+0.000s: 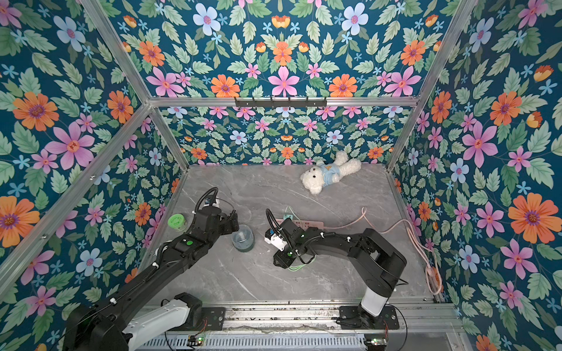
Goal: Charge the cordless meat grinders
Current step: Pick up the charging cable from the center of the board.
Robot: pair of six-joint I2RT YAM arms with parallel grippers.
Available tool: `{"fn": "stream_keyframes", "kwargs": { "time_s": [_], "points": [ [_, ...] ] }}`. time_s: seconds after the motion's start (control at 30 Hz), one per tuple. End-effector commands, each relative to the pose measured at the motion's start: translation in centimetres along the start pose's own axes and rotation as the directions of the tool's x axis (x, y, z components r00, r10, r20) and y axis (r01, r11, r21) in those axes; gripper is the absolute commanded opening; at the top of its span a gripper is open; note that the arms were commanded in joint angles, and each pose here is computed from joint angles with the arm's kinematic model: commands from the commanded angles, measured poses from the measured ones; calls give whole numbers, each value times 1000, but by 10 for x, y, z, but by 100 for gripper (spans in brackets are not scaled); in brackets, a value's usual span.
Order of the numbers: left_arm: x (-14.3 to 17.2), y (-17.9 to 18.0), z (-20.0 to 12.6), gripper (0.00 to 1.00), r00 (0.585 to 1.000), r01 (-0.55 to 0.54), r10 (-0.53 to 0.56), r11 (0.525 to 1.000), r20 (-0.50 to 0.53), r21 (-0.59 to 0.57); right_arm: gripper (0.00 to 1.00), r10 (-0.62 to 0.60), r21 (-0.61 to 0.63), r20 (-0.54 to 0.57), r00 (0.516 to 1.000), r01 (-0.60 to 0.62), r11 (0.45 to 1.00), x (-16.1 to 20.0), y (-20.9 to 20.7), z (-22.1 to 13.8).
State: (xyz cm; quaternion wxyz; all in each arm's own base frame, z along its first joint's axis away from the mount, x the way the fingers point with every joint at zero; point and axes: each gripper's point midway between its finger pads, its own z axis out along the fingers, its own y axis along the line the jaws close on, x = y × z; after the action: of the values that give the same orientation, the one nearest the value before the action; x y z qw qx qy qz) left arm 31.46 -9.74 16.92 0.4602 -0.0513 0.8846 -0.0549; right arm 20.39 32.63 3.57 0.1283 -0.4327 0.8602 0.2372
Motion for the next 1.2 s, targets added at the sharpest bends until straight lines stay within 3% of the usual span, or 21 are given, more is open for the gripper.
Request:
{"fn": "stream_keyframes", "kwargs": {
  "time_s": [0.0, 0.2, 0.5, 0.83, 1.0, 1.17],
  "points": [
    [-2, -2, 3, 95, 1000, 12, -13, 1000, 12, 16, 49, 16, 58, -60, 998, -13, 998, 9, -11, 4],
    [-2, 2, 6, 96, 1000, 25, -25, 1000, 10, 15, 45, 35, 78, -110, 993, -26, 997, 15, -16, 9],
    [-2, 10, 4, 96, 999, 48, -48, 999, 14, 7, 32, 40, 87, -160, 986, -26, 996, 21, -14, 17],
    [0, 14, 2, 96, 999, 53, -53, 999, 7, -3, 16, 41, 178, -244, 969, 4, 984, 33, -17, 25],
    [2, 11, 1, 96, 999, 54, -54, 998, -7, 25, 4, 40, 143, -208, 977, -10, 990, 28, -11, 24],
    [6, 5, -1, 97, 997, 65, -64, 996, -32, 60, 1, 39, 76, -138, 990, -28, 997, 16, 0, 19]
  ]
}}
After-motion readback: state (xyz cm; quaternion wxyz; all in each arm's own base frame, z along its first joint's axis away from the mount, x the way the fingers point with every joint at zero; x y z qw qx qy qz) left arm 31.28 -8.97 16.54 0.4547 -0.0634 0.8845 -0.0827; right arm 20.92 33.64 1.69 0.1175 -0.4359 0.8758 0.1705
